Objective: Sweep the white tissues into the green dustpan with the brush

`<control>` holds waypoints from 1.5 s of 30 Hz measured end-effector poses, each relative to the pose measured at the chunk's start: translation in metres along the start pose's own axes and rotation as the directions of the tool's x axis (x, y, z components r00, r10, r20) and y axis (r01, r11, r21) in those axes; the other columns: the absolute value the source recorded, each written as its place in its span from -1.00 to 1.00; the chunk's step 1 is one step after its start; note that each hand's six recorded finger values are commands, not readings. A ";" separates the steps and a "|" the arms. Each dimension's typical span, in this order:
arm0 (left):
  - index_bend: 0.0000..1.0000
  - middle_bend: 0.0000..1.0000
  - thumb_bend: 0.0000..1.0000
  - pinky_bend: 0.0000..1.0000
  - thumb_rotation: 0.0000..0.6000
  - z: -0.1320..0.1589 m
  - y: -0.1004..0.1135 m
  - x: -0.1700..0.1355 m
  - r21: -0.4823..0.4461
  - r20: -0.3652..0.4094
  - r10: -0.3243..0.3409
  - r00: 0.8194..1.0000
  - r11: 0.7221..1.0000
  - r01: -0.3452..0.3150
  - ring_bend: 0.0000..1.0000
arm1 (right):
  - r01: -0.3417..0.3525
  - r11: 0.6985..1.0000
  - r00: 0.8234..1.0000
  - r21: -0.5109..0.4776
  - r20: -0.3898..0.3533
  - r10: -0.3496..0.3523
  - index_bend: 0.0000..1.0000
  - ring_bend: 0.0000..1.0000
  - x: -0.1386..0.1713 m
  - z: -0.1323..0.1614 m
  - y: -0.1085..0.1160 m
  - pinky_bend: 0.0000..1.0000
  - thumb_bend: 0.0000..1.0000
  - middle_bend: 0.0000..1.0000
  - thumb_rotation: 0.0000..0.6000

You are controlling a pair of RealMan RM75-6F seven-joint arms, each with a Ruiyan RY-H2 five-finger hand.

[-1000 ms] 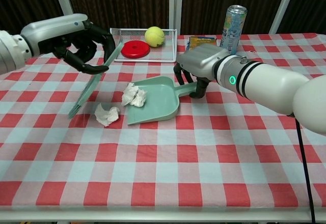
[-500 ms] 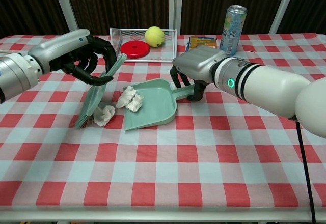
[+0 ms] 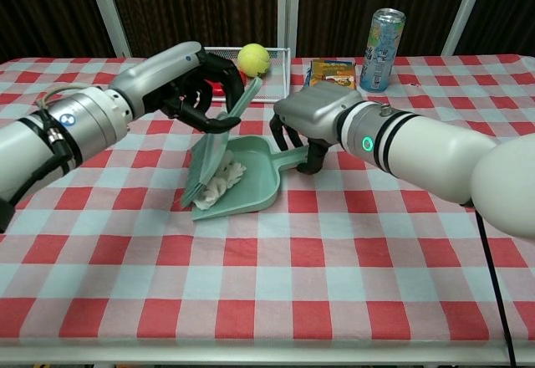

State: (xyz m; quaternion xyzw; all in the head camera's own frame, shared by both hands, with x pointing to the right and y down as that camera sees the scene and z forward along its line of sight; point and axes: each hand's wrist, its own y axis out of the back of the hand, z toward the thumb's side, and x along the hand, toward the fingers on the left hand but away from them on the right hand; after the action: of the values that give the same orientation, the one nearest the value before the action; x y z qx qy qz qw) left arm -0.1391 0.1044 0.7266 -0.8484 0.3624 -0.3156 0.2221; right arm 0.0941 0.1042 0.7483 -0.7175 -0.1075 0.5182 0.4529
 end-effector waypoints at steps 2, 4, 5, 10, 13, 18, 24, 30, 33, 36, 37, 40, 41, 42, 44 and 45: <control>0.07 0.12 -0.14 0.72 1.00 0.006 -0.003 0.004 -0.007 0.011 -0.003 1.000 1.000 0.003 0.43 | -0.001 1.000 1.000 -0.011 0.001 0.001 0.43 -0.33 0.000 0.001 0.000 -0.53 -0.25 0.22 1.00; 0.07 0.12 -0.14 0.72 1.00 0.011 -0.005 0.007 -0.009 0.020 -0.006 1.000 1.000 0.006 0.43 | -0.001 1.000 1.000 -0.024 0.003 0.001 0.43 -0.33 0.000 0.001 0.000 -0.53 -0.25 0.22 1.00; 0.07 0.12 -0.14 0.72 1.00 0.014 -0.006 0.009 -0.007 0.024 -0.008 1.000 1.000 0.008 0.42 | -0.001 0.999 1.000 -0.032 0.006 0.001 0.43 -0.33 0.000 0.001 -0.001 -0.53 -0.25 0.22 1.00; 0.07 0.12 -0.14 0.72 1.00 0.020 -0.007 0.014 -0.004 0.037 -0.007 0.999 1.000 0.008 0.41 | -0.002 0.998 1.000 -0.065 0.014 0.002 0.43 -0.33 0.000 -0.001 -0.003 -0.53 -0.25 0.22 1.00; 0.07 0.12 -0.14 0.72 1.00 0.022 -0.003 0.014 -0.008 0.041 0.000 0.999 1.000 0.001 0.41 | 0.000 0.997 1.000 -0.080 0.019 0.002 0.43 -0.33 0.000 -0.003 -0.004 -0.53 -0.25 0.22 1.00; 0.07 0.12 -0.14 0.72 1.00 0.023 0.006 0.009 -0.003 0.050 0.009 0.999 1.000 -0.009 0.40 | -0.001 0.995 1.000 -0.104 0.030 0.004 0.42 -0.32 0.001 -0.007 -0.007 -0.53 -0.26 0.22 1.00; 0.07 0.12 -0.14 0.72 1.00 0.021 0.023 -0.006 0.016 0.058 0.021 0.998 1.000 -0.022 0.39 | -0.005 0.993 0.999 -0.122 0.038 0.010 0.29 -0.35 0.001 -0.010 -0.010 -0.53 -0.36 0.20 1.00; 0.07 0.11 -0.14 0.72 1.00 0.000 0.042 -0.021 0.095 0.018 0.029 0.999 0.995 -0.031 0.39 | -0.002 0.992 0.999 -0.126 0.041 0.007 -0.08 -0.42 0.004 -0.012 -0.009 -0.54 -0.81 0.02 1.00; 0.07 0.11 -0.14 0.71 1.00 -0.015 0.048 -0.025 0.150 -0.021 0.036 0.999 0.988 -0.032 0.39 | 0.001 0.991 0.999 -0.131 0.040 0.004 -0.26 -0.47 0.005 -0.012 -0.008 -0.56 -0.91 -0.07 1.00; 0.07 0.11 -0.14 0.71 1.00 -0.032 0.052 -0.026 0.193 -0.068 0.042 0.997 0.981 -0.028 0.39 | 0.004 0.991 0.999 -0.132 0.039 0.001 -0.35 -0.50 0.008 -0.013 -0.007 -0.57 -0.95 -0.14 1.00; 0.07 0.11 -0.14 0.71 1.00 -0.037 0.053 -0.026 0.204 -0.083 0.042 0.996 0.979 -0.025 0.39 | 0.006 0.991 0.999 -0.131 0.040 -0.001 -0.38 -0.52 0.008 -0.013 -0.006 -0.57 -0.95 -0.16 1.00; 0.06 0.11 -0.14 0.71 1.00 -0.052 0.053 -0.026 0.234 -0.132 0.034 0.991 0.972 -0.002 0.39 | 0.012 0.991 0.999 -0.131 0.043 -0.007 -0.50 -0.55 0.010 -0.015 -0.003 -0.57 -0.95 -0.23 1.00; 0.06 0.10 -0.14 0.71 1.00 -0.056 0.053 -0.025 0.252 -0.145 0.031 0.989 0.968 0.006 0.39 | 0.016 0.991 0.999 -0.131 0.045 -0.011 -0.53 -0.55 0.011 -0.016 -0.002 -0.57 -0.95 -0.25 1.00; 0.05 0.10 -0.14 0.71 1.00 -0.058 0.053 -0.024 0.268 -0.152 0.031 0.988 0.963 0.011 0.39 | 0.021 0.991 0.999 -0.130 0.047 -0.015 -0.56 -0.56 0.013 -0.018 0.000 -0.57 -0.95 -0.26 1.00; 0.04 0.09 -0.14 0.71 1.00 -0.063 0.054 -0.023 0.315 -0.166 0.033 0.985 0.949 0.021 0.39 | 0.034 0.991 0.998 -0.127 0.053 -0.028 -0.59 -0.58 0.016 -0.023 0.005 -0.58 -0.95 -0.29 1.00; 0.04 0.09 -0.14 0.71 1.00 -0.064 0.054 -0.022 0.338 -0.172 0.035 0.984 0.941 0.025 0.39 | 0.041 0.991 0.998 -0.126 0.056 -0.034 -0.60 -0.59 0.018 -0.025 0.007 -0.58 -0.95 -0.30 1.00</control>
State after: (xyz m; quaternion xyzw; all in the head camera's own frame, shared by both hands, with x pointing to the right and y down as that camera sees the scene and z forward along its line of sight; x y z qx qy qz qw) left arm -0.2217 0.0770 0.7306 -0.7654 0.3230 -0.4463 0.3327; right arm 0.1210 0.0977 0.7325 -0.7285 -0.1658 0.5209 0.4128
